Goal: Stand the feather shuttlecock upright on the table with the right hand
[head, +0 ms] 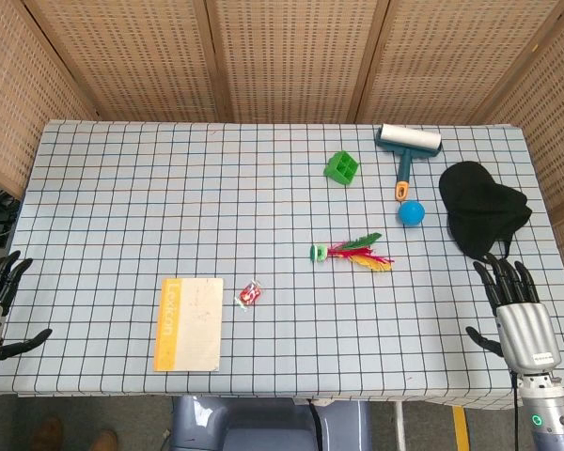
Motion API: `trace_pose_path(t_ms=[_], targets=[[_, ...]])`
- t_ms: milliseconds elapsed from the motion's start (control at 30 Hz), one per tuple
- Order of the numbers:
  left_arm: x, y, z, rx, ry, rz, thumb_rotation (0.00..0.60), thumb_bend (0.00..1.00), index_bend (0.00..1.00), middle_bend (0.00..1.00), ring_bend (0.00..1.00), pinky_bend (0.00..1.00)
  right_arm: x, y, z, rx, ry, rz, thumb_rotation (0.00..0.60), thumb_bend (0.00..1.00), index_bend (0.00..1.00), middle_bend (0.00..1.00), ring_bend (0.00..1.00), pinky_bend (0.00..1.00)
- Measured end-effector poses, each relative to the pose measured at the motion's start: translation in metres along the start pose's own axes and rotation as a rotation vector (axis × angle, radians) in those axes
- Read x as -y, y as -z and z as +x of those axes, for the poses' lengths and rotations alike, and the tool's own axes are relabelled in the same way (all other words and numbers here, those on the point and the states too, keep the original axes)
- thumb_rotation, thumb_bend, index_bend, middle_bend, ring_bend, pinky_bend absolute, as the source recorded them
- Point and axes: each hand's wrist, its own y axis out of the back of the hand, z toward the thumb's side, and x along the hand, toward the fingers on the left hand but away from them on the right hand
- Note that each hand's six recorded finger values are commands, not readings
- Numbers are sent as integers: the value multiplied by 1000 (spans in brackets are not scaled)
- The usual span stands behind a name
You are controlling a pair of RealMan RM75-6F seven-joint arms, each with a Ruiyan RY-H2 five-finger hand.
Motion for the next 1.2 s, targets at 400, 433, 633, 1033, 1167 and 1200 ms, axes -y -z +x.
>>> trace_pose_path(t_ms=[400,433,633,1033,1167,1200], targets=[[2,0,3,1,2,-6,600,0,0,0,0,0,10,-2,-16,-16,-45,12,600,0,74,0,0,0],[3,-1,4,1,4,-8,600,0,0,0,0,0,11,-5,-23,-32,-51,23,600,0,82,0,0,0],[9,-7,10,19,16,-5,600,0,0,0,0,0,22,-25,-57,-105,-112,34,600,6,315,0,0,0],[22,-4,21,-5,47,21,600,0,0,0,0,0,73,-91,-153,-135,-285,22,600,431,471,0,0,0],[22,-2,23,-12,47,21,600,0,0,0,0,0,91,-109,-165,-122,-306,49,600,500,469,0,0,0],[22,-2,24,-14,47,20,600,0,0,0,0,0,95,-112,-168,-120,-310,58,600,501,468,0,0,0]])
